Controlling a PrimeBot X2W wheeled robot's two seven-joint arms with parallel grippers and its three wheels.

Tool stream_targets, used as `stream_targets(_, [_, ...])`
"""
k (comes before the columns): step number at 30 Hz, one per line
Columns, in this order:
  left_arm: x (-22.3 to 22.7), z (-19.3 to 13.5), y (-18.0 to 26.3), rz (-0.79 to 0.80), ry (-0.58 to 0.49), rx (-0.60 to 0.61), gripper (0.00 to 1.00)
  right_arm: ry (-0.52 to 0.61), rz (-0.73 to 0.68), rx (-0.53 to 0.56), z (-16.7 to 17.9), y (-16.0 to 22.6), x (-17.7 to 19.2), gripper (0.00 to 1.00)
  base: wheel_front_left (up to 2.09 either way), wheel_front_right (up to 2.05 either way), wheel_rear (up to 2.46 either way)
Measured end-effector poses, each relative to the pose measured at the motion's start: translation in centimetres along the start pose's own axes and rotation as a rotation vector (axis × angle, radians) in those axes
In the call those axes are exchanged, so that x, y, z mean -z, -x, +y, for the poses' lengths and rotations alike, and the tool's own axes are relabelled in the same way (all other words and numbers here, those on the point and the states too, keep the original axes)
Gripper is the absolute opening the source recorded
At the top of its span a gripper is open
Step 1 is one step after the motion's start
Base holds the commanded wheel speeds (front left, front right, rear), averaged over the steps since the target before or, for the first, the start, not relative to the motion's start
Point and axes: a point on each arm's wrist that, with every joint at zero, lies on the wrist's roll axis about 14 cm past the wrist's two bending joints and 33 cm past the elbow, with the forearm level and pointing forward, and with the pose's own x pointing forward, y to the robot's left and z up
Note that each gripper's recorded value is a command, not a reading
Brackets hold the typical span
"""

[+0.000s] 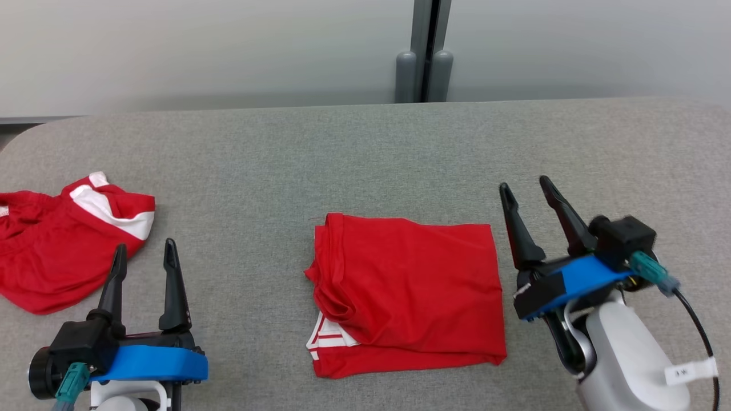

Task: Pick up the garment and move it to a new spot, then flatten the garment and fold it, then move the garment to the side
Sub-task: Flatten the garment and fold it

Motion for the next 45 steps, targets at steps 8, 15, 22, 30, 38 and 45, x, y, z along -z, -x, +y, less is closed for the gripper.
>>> stream_targets(8, [-0.1,-0.6,0.2,0.0,-0.005,0.021,1.0,0.036,-0.021,0.098,-2.3,4.1,0.0,1.0,0.0,0.0,0.0])
stream_targets(15, [-0.2,-0.6,0.4,-0.003,-0.009,0.022,1.0,0.05,-0.005,0.141,-3.0,6.2,0.3,1.0,0.0,0.0,0.0])
stream_targets(22, [-0.3,-2.6,0.5,-0.004,-0.029,0.088,1.0,0.053,-0.009,0.146,-3.0,6.3,-0.3,1.0,0.0,0.0,0.0])
stream_targets(30, [-0.1,-9.9,0.4,0.003,-0.044,0.332,1.0,0.044,-0.003,0.136,-2.5,6.5,-0.3,1.0,0.0,0.0,0.0])
stream_targets(38, [2.9,-15.4,2.3,0.131,-0.052,0.536,1.0,0.046,0.004,0.165,-3.3,7.4,-0.2,1.0,0.0,0.0,0.0])
stream_targets(45, [6.6,-16.5,4.8,0.281,-0.069,0.617,1.0,0.044,0.016,0.186,-3.9,7.9,0.1,1.0,0.0,0.0,0.0])
